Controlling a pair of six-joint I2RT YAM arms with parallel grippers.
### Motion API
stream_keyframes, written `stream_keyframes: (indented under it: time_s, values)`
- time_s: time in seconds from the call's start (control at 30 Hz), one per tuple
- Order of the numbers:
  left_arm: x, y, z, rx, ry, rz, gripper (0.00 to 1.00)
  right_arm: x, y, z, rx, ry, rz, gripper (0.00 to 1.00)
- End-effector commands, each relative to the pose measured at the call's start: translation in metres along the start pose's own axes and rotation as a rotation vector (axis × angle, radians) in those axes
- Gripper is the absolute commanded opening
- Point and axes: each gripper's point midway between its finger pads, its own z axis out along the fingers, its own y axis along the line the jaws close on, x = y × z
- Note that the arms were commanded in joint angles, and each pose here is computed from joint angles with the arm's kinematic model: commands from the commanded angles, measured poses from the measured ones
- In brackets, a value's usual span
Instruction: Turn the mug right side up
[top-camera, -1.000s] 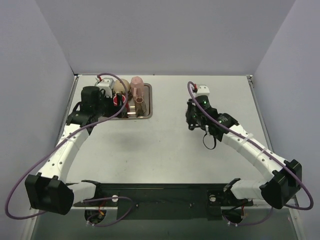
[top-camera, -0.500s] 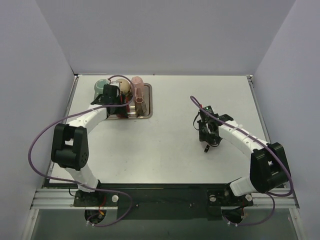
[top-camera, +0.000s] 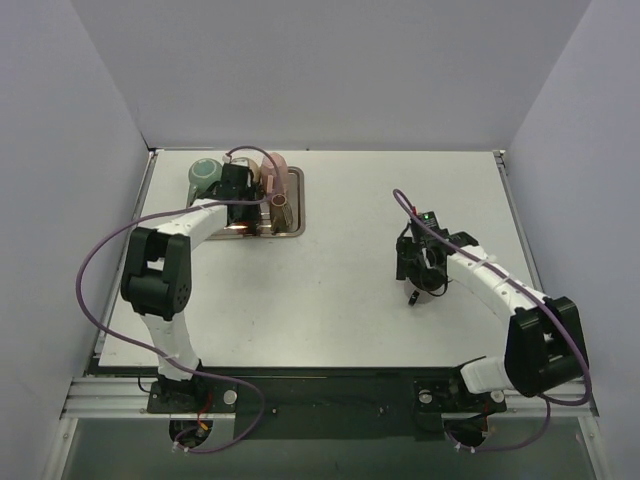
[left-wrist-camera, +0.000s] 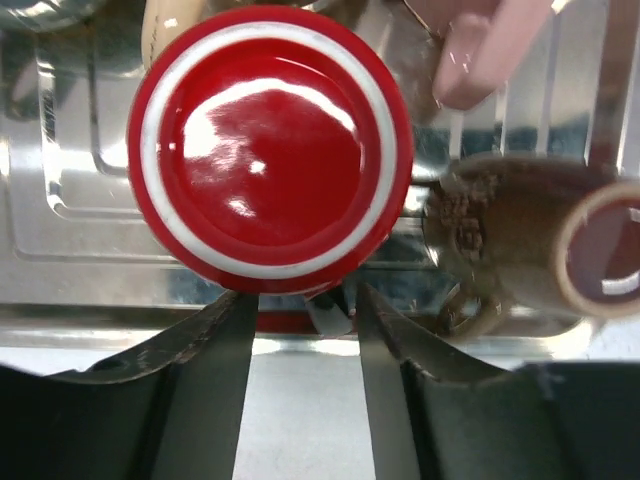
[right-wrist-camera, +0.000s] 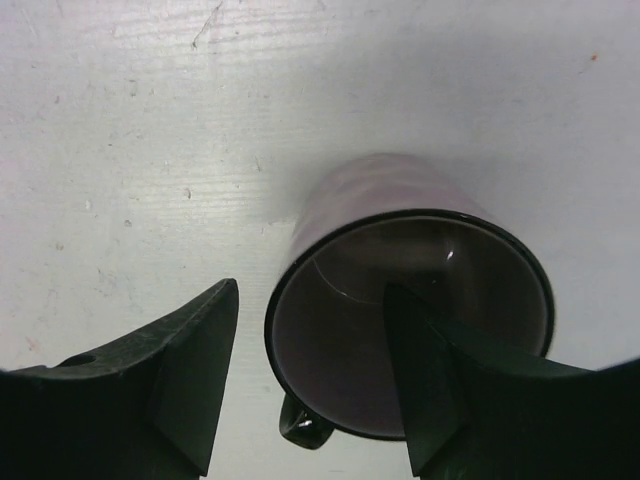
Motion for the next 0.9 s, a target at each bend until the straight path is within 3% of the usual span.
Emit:
stream_keyframes:
  time_s: [0.0,0.1,0.27,0.37,0.4,0.53,0.63,0.77,0.87]
  values:
    - [-0.028,0.015,0.012,-0.142,-0.060,-0.012,0.48,-0.002,-0.017,-0.023,0.069,-0.053,0.000,0.56]
    - [-0.021,0.030,0.018,-0.206,-0.061,0.030,0.44,-0.001,-0.010,-0.039,0.050,-0.080,-0.034,0.57]
    - [-0.028,0.027,0.016,-0.151,-0.098,0.054,0.37,-0.009,0.012,-0.067,0.031,-0.161,-0.135,0.57]
    - [-0.033,0.023,0.016,-0.107,-0.101,0.073,0.15,-0.015,0.020,-0.081,0.027,-0.202,-0.161,0.57]
    - [-0.034,0.025,0.014,-0.106,-0.105,0.076,0.00,-0.017,0.021,-0.087,0.019,-0.223,-0.157,0.57]
    - [-0.042,0.034,-0.004,-0.080,-0.122,0.086,0.00,-0.021,0.030,-0.107,-0.031,-0.295,-0.154,0.57]
    - [-0.053,0.024,-0.036,0.053,-0.156,0.090,0.00,-0.026,0.037,-0.123,-0.062,-0.364,-0.145,0.59]
    - [-0.071,-0.002,-0.109,0.313,-0.196,0.052,0.00,-0.036,0.078,-0.149,-0.241,-0.493,-0.143,0.66]
    - [-0.081,-0.028,-0.176,0.496,-0.246,0.073,0.00,-0.051,0.137,-0.187,-0.477,-0.657,-0.142,0.74]
